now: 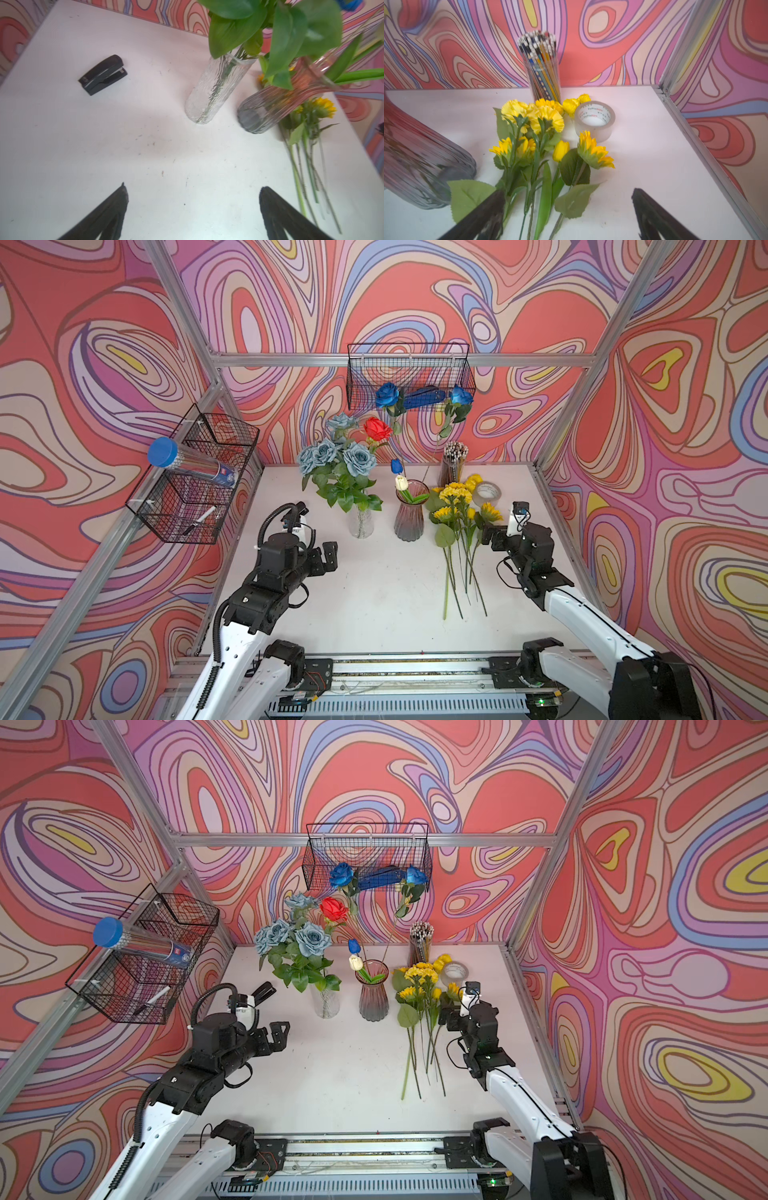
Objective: Pick out yellow flowers from the vase
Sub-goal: Reset both arms
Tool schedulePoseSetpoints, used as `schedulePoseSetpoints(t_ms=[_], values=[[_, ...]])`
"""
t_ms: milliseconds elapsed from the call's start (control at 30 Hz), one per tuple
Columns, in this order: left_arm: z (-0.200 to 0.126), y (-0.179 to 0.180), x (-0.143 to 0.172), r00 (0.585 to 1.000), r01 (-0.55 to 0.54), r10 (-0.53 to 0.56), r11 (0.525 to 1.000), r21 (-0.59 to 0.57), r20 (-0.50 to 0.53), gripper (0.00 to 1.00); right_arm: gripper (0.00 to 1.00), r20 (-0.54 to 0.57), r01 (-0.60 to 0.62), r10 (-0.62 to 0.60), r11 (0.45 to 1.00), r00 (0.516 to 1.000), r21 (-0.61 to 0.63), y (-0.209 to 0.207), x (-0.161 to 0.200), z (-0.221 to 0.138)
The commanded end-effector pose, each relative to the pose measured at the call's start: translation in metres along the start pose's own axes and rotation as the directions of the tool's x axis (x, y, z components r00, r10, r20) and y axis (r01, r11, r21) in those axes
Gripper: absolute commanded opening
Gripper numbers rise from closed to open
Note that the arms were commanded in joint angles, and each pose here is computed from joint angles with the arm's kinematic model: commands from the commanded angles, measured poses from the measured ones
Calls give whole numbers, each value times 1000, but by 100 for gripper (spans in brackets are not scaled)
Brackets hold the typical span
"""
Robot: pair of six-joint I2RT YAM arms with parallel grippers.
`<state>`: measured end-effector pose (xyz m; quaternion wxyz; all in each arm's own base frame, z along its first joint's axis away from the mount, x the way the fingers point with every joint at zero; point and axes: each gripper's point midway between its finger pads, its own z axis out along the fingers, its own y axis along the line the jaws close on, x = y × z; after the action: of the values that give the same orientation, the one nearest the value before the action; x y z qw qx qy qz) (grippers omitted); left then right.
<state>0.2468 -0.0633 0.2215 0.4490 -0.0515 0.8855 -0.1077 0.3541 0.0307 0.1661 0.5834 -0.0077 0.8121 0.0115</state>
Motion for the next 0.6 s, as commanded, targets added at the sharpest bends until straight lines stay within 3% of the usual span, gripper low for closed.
schedulePoseSetpoints(t_ms=[0,200,367,500,567], values=[[-18,35,-5,994,-65,84,966,-249,67,100,98,137,-19,10,998,991,65,-11,-9,3],[-9,29,17,956,-136,203,947,-290,213,100,98,161,-31,15,994,987,100,-21,17,14],[15,-2,21,841,-289,425,877,-385,336,100,99,198,-60,35,990,980,126,-31,18,26],[21,-19,4,753,-248,430,887,-390,498,100,98,184,-50,24,990,983,135,-38,18,38],[26,-11,0,731,-232,438,881,-413,524,100,98,196,-45,18,990,980,132,-39,18,39]])
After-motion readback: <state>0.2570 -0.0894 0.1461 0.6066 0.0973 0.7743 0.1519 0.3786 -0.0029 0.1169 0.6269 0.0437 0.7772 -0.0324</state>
